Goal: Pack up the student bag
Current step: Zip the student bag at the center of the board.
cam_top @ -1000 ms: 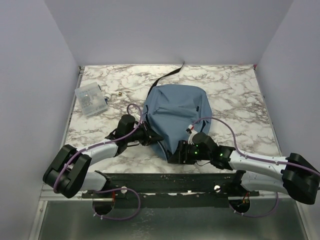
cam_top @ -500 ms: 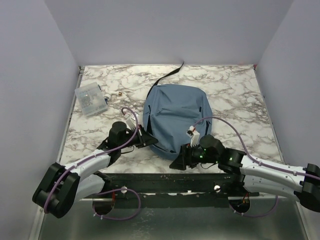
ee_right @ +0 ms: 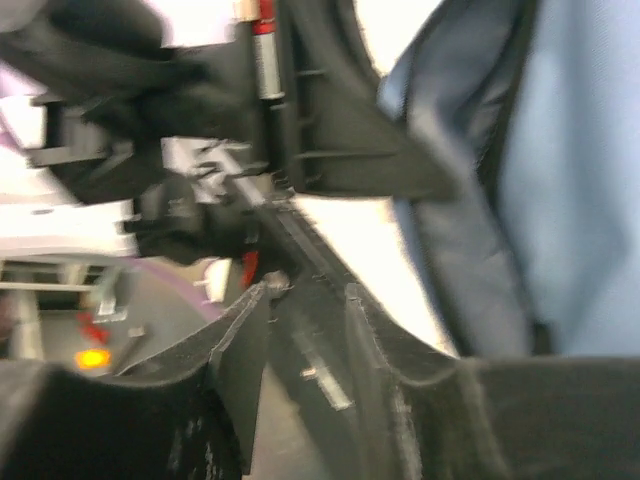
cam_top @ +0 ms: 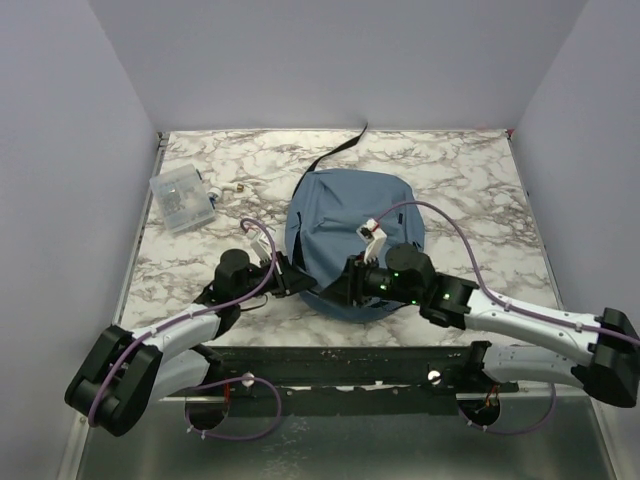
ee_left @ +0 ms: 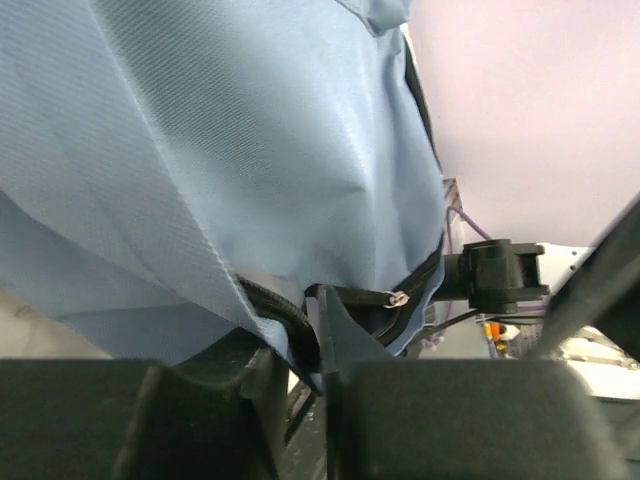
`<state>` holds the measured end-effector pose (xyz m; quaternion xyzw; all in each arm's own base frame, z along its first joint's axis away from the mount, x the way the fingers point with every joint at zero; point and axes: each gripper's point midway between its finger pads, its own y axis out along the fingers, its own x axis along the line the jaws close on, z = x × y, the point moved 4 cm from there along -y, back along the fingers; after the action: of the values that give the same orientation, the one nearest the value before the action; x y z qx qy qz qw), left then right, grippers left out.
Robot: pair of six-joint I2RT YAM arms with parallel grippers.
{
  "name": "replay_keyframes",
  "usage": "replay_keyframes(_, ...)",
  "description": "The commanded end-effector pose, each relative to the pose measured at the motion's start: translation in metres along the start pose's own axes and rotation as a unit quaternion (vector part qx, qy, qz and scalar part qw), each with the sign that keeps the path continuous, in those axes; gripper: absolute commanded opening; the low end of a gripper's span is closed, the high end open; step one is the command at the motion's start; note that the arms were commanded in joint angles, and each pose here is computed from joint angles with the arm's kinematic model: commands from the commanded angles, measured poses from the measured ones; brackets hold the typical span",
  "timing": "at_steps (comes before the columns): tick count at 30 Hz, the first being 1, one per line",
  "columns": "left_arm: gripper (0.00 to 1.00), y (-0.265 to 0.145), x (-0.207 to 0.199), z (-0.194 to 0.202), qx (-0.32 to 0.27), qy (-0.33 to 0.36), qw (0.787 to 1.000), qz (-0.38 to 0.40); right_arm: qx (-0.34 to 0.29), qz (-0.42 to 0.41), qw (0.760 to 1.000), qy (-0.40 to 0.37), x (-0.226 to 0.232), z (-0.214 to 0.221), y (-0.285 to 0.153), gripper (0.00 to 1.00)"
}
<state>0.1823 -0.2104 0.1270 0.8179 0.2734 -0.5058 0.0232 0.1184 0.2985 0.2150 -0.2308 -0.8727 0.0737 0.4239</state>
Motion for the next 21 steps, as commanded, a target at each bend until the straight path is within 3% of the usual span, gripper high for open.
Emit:
replay_keyframes(1, 0.29, -0.002, -0.016, -0.007, -0.015, 0.019, 0.999, 0.046, -0.005, 0.107, 0.991, -0.075, -0.043, -0.002, 0.032, 0.34)
replay_keyframes(4, 0.58, -0.004, -0.008, -0.004, -0.018, -0.029, 0.999, 0.021, 0.024, 0.047, 0.993, -0.108, -0.033, 0.017, 0.049, 0.24)
replay_keyframes(6, 0.67, -0.005, 0.000, 0.001, -0.015, -0.069, 0.998, 0.002, 0.031, 0.042, 0.993, -0.105, -0.040, 0.028, 0.054, 0.21)
replay_keyframes(10, 0.69, -0.008, 0.013, 0.005, -0.014, -0.124, 0.992, -0.021, 0.047, 0.045, 0.992, -0.105, -0.051, 0.041, 0.059, 0.20)
replay_keyframes(18, 0.76, -0.017, 0.029, -0.021, -0.051, -0.150, 0.987, -0.033, 0.068, 0.038, 0.992, -0.102, -0.068, 0.065, 0.066, 0.17)
replay_keyframes(21, 0.66, -0.015, 0.027, -0.027, -0.039, -0.151, 0.987, -0.027, 0.082, 0.033, 0.992, -0.087, -0.075, 0.076, 0.072, 0.17)
